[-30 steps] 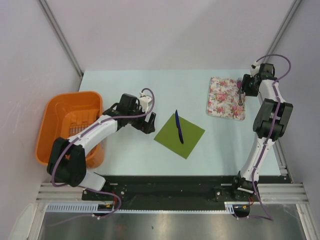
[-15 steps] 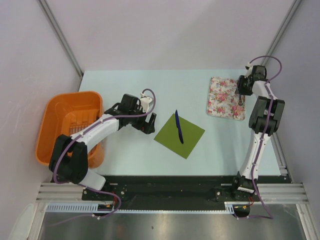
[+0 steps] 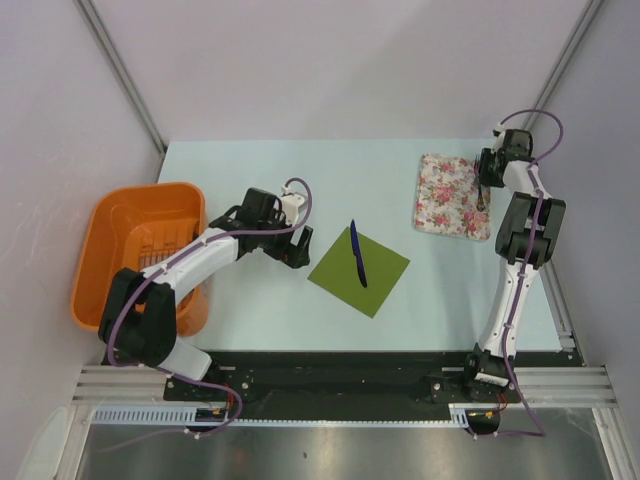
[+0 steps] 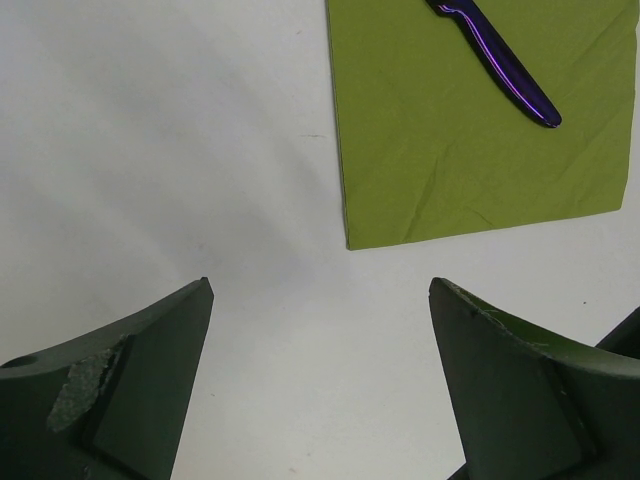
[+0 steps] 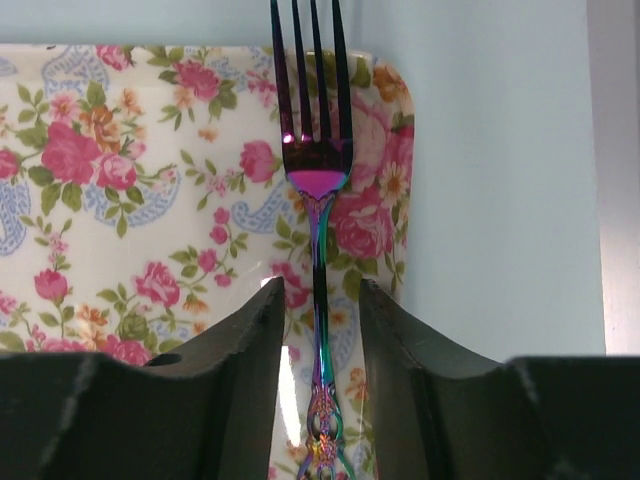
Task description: Place the utensils on the paper napkin and roll it up
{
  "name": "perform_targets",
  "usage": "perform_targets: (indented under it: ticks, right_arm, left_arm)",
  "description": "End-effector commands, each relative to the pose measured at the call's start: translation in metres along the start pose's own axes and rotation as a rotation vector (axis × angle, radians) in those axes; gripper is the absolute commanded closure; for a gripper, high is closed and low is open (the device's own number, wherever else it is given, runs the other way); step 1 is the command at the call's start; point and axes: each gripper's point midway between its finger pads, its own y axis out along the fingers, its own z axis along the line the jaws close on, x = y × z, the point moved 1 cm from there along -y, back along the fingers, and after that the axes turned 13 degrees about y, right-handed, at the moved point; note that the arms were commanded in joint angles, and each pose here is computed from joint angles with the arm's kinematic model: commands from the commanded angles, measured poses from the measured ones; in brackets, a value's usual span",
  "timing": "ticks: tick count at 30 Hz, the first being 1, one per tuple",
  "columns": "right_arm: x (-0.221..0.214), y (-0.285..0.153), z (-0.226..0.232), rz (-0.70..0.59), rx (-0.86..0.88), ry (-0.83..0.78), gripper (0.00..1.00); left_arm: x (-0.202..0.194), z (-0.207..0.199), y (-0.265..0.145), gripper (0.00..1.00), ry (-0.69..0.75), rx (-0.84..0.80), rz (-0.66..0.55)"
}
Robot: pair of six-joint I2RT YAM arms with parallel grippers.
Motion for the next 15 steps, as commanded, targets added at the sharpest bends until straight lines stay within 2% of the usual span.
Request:
perform_targets:
  ticks: [1, 4, 15]
  right_arm:
    - [0.008, 0.008, -0.003, 0.002, -0.009, -0.022, 0.66]
    - [0.002, 0.007, -0.003, 0.036, 0.01, -0.029, 0.71]
    - [-0.026, -0.004, 0.001, 0.149, -0.012, -0.117, 0.71]
  left_arm:
    - [0.021, 0.008, -0.005, 0.05, 0.046, 0.024, -0.049]
    - [0.023, 0.01, -0.006, 0.05, 0.051, 0.031, -0.05]
    - [0.03, 0.011, -0.013, 0.05, 0.062, 0.046, -0.065]
